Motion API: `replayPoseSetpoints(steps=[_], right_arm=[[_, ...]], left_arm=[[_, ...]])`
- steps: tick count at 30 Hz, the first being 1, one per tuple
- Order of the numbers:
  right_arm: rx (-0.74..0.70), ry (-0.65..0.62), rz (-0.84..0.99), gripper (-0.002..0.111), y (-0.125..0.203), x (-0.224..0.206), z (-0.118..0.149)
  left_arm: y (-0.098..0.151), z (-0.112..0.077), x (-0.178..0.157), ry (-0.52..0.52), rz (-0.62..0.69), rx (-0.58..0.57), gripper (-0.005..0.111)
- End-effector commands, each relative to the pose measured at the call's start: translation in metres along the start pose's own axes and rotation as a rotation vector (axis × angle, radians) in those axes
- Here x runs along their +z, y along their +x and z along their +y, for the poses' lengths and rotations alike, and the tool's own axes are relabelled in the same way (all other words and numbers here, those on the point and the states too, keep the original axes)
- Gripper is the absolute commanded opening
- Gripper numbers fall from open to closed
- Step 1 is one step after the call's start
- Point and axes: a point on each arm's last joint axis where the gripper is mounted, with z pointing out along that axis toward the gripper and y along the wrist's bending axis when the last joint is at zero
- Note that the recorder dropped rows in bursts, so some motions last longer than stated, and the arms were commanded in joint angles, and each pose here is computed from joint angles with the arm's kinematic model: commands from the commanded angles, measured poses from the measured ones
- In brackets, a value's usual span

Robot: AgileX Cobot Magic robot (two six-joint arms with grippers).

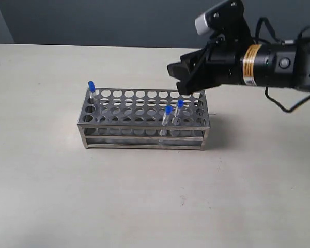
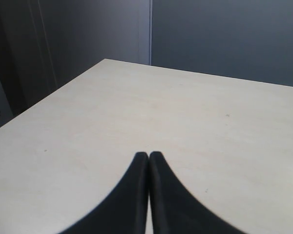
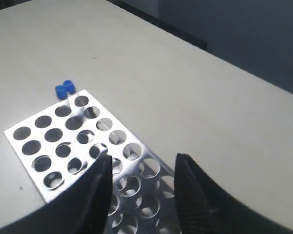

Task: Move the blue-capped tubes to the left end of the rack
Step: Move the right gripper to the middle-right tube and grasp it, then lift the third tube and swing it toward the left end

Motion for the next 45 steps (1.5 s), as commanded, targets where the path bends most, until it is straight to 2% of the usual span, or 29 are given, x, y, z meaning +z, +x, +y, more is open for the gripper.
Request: replayPoseSetpoints(steps=[1,11,24,26,29,30,34,40,45], right_arm=[[0.062,0.048,-0.059,0.040,0.026,-0.004,0.002],[0.105,0.033,-0.033,0.041,0.057,0.015,-0.001],[0.139,0.017,0.034,0.040,0.080,0.028,-0.002],[0.141,0.017,0.035,0.032,0.080,0.028,-0.001],[0.141,0.017,0.035,0.001,0.080,0.028,-0.001],[0.141,0.015,0.033,0.000,0.080,0.028,-0.001],[0.124,0.018,0.002,-0.001,0.070,0.023,-0.001],[0.047,0.054,-0.097,-0.001,0.029,0.010,-0.004],[-0.034,0.026,-0.188,-0.001,-0.005,0.011,-0.003]], left_arm=[[-0.002,0.000,-0.001,0.001,-0.011,-0.003,0.001],[-0.002,0.000,-0.001,0.002,-0.012,-0.003,0.001],[-0.002,0.000,-0.001,0.002,-0.012,-0.003,0.001],[-0.002,0.000,-0.001,0.002,-0.012,-0.003,0.001],[-0.002,0.000,-0.001,0.002,-0.012,-0.003,0.001],[-0.002,0.000,-0.001,0.002,-0.012,-0.003,0.001],[-0.002,0.000,-0.001,0.002,-0.012,-0.003,0.001],[-0.002,0.000,-0.001,0.002,-0.012,-0.003,0.001],[-0.002,0.000,-0.001,0.002,-0.010,-0.005,0.001]])
